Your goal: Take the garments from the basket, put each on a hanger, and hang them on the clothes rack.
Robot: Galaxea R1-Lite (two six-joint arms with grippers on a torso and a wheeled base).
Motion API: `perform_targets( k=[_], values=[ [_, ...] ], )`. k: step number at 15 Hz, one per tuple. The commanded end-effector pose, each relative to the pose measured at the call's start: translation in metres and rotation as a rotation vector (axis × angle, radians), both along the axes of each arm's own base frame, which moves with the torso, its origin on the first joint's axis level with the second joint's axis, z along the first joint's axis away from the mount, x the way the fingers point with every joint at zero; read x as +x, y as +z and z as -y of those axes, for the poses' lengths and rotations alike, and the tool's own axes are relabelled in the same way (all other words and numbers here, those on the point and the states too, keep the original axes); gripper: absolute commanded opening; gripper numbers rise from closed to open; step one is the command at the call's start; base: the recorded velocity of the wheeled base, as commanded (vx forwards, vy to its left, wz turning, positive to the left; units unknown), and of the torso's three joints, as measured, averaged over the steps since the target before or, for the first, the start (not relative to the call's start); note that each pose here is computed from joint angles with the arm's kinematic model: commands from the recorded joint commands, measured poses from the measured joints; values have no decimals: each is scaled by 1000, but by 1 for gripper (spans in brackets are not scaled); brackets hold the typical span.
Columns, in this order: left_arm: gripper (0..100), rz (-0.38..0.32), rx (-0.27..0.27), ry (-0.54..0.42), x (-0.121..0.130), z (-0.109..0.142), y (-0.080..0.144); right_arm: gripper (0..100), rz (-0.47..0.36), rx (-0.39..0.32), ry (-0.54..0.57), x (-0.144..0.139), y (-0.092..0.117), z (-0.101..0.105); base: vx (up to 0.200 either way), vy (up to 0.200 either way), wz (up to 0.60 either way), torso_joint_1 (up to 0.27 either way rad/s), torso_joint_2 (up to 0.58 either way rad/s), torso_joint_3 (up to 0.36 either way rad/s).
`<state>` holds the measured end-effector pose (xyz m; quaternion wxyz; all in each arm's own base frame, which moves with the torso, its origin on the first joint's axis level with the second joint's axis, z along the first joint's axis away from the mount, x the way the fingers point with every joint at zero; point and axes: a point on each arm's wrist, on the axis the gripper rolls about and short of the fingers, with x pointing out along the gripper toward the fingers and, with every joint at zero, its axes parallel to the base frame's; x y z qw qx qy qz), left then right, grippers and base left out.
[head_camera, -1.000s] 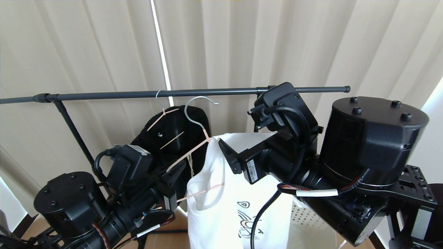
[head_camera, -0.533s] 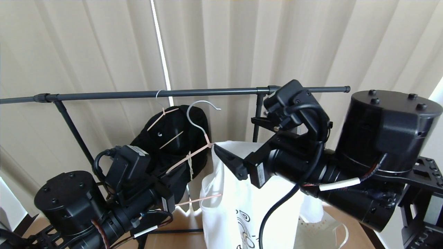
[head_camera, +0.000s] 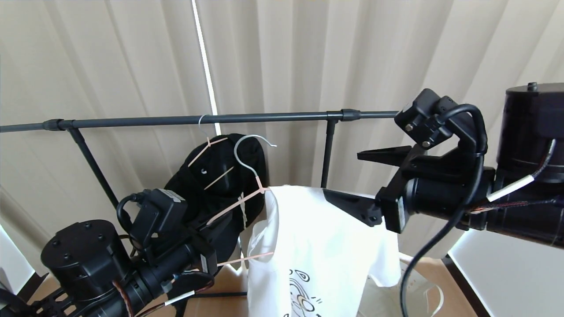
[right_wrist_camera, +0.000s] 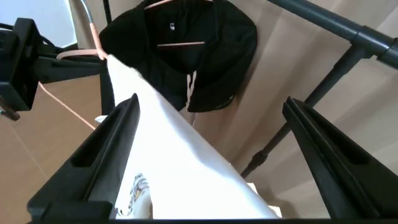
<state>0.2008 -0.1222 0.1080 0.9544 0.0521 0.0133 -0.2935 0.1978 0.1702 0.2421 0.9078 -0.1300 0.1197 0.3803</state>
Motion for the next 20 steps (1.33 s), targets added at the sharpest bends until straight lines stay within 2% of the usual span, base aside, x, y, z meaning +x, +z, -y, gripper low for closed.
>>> perform_targets(
  k=[1, 3, 4, 5, 6, 7, 12, 15, 18, 20],
  values=[
    [0, -19, 17, -25, -5, -2, -4, 100, 27, -57, 89, -7, 53, 37, 0, 0, 0, 0, 0, 0],
    [0, -30, 25, -45, -8, -3, -6, 100, 1, -184, 199, -11, 60, 54, 0, 0, 0, 0, 0, 0],
    [0, -28, 24, -55, -12, -3, -5, 100, -7, -258, 254, -14, 58, 56, 0, 0, 0, 0, 0, 0],
    [0, -23, 23, -62, -13, -2, -4, 100, -15, -289, 274, -14, 56, 56, 0, 0, 0, 0, 0, 0],
    [0, -11, 22, -90, -19, 2, -2, 100, -61, -429, 365, -11, 40, 54, 0, 0, 0, 0, 0, 0],
    [0, -2, 31, -107, -22, 4, -1, 100, -87, -462, 393, -10, 33, 53, 0, 0, 0, 0, 0, 0],
    [0, 21, 51, -155, -35, 7, 2, 100, -191, -504, 468, 6, 5, 27, 0, 0, 0, 0, 0, 0],
    [0, 25, 59, -166, -37, 9, 1, 100, -218, -512, 481, 10, -3, 21, 0, 0, 0, 0, 0, 0],
    [0, 31, 52, -166, -37, 9, 3, 100, -268, -513, 501, 13, -13, 5, 0, 0, 0, 0, 0, 0],
    [0, 31, 52, -164, -37, 9, 3, 100, -272, -508, 500, 19, -18, -3, 0, 0, 0, 0, 0, 0]
  ],
)
